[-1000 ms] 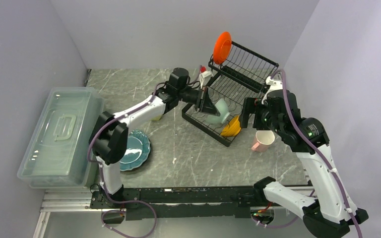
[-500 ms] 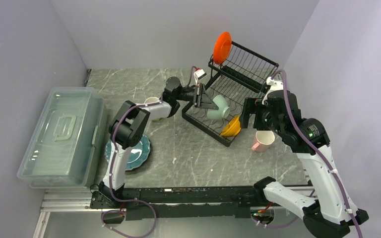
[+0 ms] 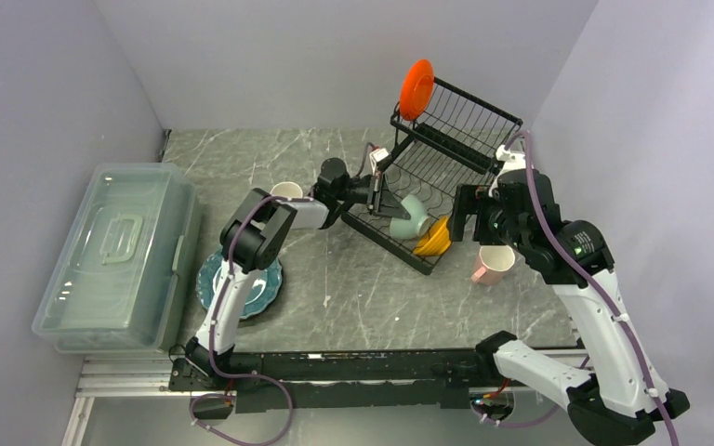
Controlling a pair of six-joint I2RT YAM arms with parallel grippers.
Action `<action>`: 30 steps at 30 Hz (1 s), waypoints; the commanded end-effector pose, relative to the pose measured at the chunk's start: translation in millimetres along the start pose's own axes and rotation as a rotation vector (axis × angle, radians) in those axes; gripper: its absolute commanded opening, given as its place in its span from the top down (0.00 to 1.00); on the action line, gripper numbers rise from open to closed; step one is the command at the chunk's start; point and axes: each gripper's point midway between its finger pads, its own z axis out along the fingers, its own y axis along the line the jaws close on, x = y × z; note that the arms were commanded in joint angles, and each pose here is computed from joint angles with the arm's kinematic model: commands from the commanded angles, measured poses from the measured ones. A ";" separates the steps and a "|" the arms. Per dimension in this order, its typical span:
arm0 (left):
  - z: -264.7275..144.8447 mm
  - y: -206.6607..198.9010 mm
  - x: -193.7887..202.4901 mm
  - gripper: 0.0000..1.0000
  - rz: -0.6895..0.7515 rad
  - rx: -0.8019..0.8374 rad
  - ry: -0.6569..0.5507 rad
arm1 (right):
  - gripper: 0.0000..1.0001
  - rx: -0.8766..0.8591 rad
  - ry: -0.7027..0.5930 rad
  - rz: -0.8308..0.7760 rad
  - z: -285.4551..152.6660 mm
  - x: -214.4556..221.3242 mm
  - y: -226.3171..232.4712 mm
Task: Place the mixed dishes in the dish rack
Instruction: Insert the bowl into the dish rack.
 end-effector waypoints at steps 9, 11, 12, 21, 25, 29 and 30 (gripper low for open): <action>16.6 -11.3 -13.8 1.00 0.127 0.044 -0.020 | 0.00 0.005 -0.018 -0.014 2.1 -0.7 -1.7; 18.9 -8.4 -14.4 1.00 0.124 0.040 -0.019 | 0.00 0.008 -0.020 -0.016 1.3 -1.0 -2.6; 20.2 -8.3 -15.7 1.00 0.125 0.041 -0.018 | 0.00 0.010 -0.022 -0.016 0.5 -1.2 -3.4; 21.5 4.7 -14.1 1.00 0.108 0.012 -0.008 | 0.00 0.015 -0.025 -0.021 -2.3 -0.9 -5.3; 19.2 14.2 -6.7 1.00 0.086 -0.014 -0.002 | 0.00 0.014 -0.027 -0.021 -3.6 -1.8 -5.3; 15.4 23.3 0.2 1.00 0.067 -0.037 -0.003 | 0.00 0.008 -0.029 -0.018 -4.1 -2.0 -4.2; 13.6 25.0 0.8 1.00 0.066 -0.046 -0.003 | 0.00 0.005 -0.028 -0.017 -3.6 -1.9 -3.6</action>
